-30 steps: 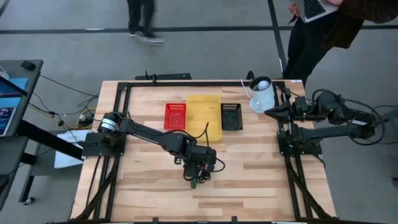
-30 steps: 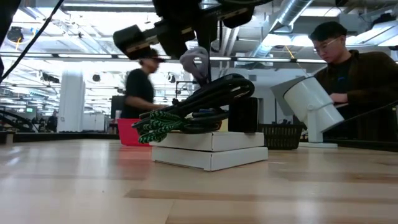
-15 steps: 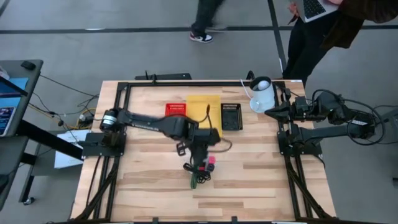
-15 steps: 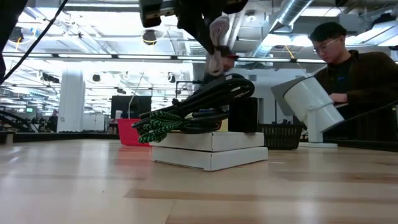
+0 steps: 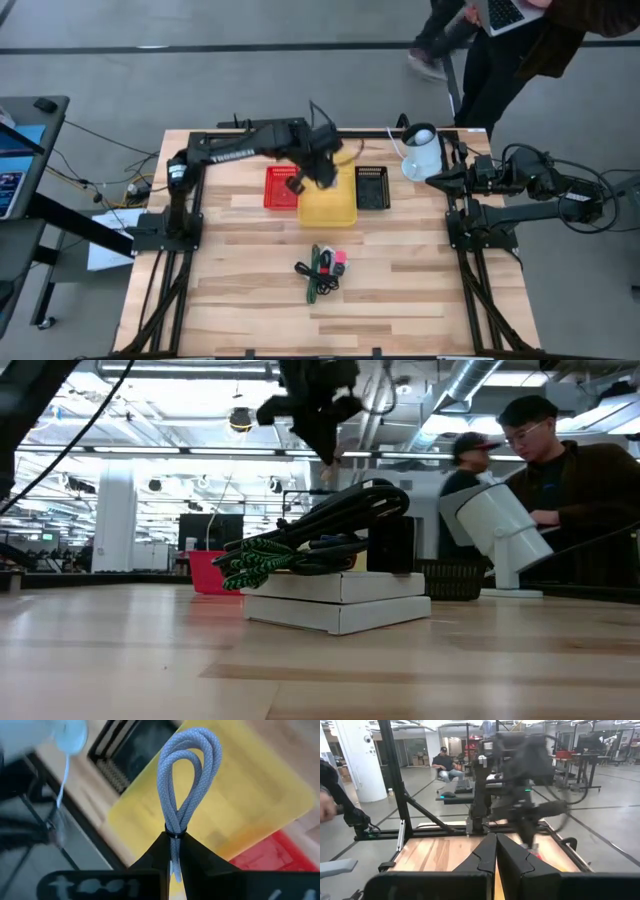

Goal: Pick and place items into bin
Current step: Put the gray charger cable in the yellow bin, then put the black charger cable in the yellow bin

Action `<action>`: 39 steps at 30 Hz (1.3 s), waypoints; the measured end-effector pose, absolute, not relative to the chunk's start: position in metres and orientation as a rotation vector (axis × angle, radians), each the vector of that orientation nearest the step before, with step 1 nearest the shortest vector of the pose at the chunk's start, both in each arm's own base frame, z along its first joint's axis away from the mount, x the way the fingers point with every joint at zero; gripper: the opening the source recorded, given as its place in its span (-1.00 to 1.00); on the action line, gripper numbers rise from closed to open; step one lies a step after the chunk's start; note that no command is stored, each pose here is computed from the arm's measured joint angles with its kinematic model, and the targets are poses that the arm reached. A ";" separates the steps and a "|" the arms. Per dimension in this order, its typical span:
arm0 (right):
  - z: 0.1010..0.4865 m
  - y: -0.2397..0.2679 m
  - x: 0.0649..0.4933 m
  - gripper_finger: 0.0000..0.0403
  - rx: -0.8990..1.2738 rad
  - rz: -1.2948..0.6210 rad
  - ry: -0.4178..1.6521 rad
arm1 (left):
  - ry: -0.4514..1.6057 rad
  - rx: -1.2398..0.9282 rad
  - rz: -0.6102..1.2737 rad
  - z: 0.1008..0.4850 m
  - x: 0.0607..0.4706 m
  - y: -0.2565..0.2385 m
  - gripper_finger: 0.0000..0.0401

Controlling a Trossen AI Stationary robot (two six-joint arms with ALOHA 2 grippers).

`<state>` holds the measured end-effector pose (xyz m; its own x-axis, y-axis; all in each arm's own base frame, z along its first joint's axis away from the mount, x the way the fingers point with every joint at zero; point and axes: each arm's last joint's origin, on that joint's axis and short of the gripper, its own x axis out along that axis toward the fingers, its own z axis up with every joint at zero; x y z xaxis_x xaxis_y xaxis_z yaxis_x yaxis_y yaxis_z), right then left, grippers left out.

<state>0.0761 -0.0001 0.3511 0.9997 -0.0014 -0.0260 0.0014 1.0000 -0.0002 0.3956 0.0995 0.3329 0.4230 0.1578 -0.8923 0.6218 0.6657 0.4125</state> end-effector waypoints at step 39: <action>0.351 0.000 0.076 -0.96 0.000 -0.001 0.026 | 1.206 0.515 -0.256 0.326 0.380 0.128 -0.47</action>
<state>0.0761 0.0000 0.3511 0.9997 -0.0012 -0.0261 0.0012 1.0000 -0.0002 0.3800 0.1281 0.3263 0.3462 0.0803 -0.9347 0.4534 0.8579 0.2417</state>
